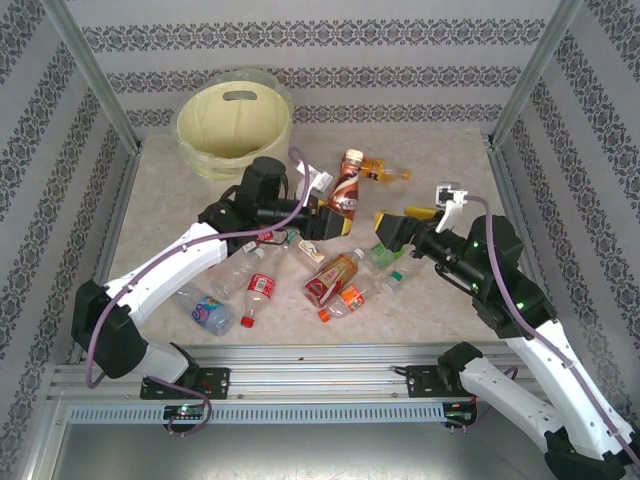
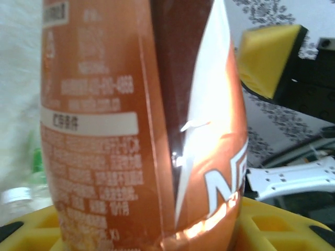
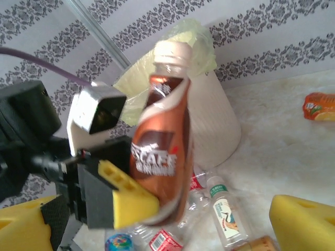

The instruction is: Put the plastic bottles in the bin

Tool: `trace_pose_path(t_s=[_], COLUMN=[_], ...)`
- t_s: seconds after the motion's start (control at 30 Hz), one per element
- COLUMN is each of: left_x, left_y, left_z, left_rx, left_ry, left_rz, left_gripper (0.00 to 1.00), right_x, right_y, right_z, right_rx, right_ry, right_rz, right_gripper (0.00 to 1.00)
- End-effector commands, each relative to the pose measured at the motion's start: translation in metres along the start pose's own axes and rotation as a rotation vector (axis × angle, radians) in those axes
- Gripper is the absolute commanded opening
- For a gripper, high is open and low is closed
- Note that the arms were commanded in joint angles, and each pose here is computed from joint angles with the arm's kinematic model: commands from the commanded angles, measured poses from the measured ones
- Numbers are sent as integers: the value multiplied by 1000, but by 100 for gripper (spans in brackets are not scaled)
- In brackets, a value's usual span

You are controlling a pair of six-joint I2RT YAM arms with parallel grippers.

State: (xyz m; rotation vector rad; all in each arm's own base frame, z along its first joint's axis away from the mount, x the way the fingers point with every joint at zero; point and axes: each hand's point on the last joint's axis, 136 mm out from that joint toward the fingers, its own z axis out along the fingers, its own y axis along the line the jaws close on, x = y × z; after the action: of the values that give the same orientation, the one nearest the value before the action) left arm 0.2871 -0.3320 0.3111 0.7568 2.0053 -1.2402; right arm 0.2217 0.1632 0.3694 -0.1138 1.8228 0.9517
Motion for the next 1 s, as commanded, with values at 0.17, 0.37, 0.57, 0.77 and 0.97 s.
trace_pose_path(t_s=[0.17,0.37,0.57,0.77,0.97], left_x=[-49,-83,-105,-115,-113], left_y=[36,66,111,159,204], left_z=[-59,-97,-129,-157,-166], left_rx=[-401,-627,-805,-917,-929], left_ry=[-37,-51,-9,38,66], left_rz=[147,200,204,137,8], left_gripper=[52,52,51,52,52], right_x=[-19,-31,-34,-35,-32], right_y=[27,41,47,44,38], right_z=[-22,-26,-25,-23,-16], right_rx=[-65,-105,-125,-106,-80], right_ry=[-26,-53,-47,-39,-12], right_rz=[-191,-225,-228,-227,-214], right_gripper=[98,98,98,98,98])
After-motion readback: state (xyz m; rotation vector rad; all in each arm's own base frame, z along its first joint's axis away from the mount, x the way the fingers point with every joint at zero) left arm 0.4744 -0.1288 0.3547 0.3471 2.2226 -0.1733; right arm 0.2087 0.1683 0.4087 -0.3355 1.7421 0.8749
